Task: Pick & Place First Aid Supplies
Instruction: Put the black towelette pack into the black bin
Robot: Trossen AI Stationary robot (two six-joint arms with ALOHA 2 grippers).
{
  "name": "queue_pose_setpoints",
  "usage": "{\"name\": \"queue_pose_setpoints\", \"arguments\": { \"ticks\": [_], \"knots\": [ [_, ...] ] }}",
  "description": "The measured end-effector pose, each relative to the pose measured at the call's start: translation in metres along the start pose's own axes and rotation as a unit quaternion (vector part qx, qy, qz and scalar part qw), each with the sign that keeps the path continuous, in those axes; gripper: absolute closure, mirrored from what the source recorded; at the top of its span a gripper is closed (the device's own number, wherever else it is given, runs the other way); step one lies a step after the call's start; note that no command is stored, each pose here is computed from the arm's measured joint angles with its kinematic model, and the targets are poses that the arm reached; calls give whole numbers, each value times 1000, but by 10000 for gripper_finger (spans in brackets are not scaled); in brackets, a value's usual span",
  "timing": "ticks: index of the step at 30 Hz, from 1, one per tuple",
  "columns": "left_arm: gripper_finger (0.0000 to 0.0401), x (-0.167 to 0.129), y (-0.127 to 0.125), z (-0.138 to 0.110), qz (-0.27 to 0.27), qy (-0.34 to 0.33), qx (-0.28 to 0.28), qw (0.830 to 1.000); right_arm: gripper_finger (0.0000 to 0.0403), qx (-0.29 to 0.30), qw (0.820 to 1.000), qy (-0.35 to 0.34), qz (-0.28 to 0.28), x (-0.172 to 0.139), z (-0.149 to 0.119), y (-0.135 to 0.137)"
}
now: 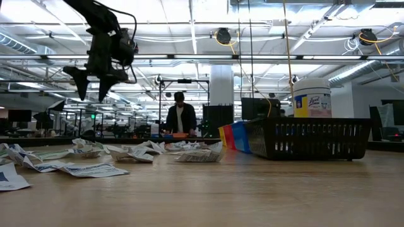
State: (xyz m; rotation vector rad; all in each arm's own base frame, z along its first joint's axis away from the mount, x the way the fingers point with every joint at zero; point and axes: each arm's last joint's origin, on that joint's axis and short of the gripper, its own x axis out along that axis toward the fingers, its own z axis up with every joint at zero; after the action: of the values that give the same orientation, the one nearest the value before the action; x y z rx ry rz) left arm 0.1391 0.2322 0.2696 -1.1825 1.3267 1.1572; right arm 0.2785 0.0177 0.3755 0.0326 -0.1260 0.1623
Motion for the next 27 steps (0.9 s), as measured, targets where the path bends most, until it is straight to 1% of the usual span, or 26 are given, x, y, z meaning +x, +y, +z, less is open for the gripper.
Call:
{"name": "queue_pose_setpoints", "arguments": {
  "ticks": [4,9,15,17,20,24,27],
  "knots": [
    [128,23,-9,0,-6,-17,-3,1000,101,-13,1000,6,-1,0,-1,0],
    [128,55,-16,-3,-6,-39,-14,999,101,-13,1000,19,-1,0,-4,0],
    [128,98,-16,-11,-14,-54,-36,998,101,-12,999,33,-1,0,-6,0],
    [128,110,-14,-15,-9,-58,-49,997,101,-12,999,34,-1,0,-7,0],
    [128,116,-16,-18,13,-75,-49,996,101,-9,999,35,-1,0,-7,0],
    [131,118,-20,-17,15,-89,-39,995,101,-4,999,35,-2,0,-7,0],
    [156,120,-21,-17,18,-83,-38,996,101,-6,999,34,-3,0,-7,0]
  ]
}}
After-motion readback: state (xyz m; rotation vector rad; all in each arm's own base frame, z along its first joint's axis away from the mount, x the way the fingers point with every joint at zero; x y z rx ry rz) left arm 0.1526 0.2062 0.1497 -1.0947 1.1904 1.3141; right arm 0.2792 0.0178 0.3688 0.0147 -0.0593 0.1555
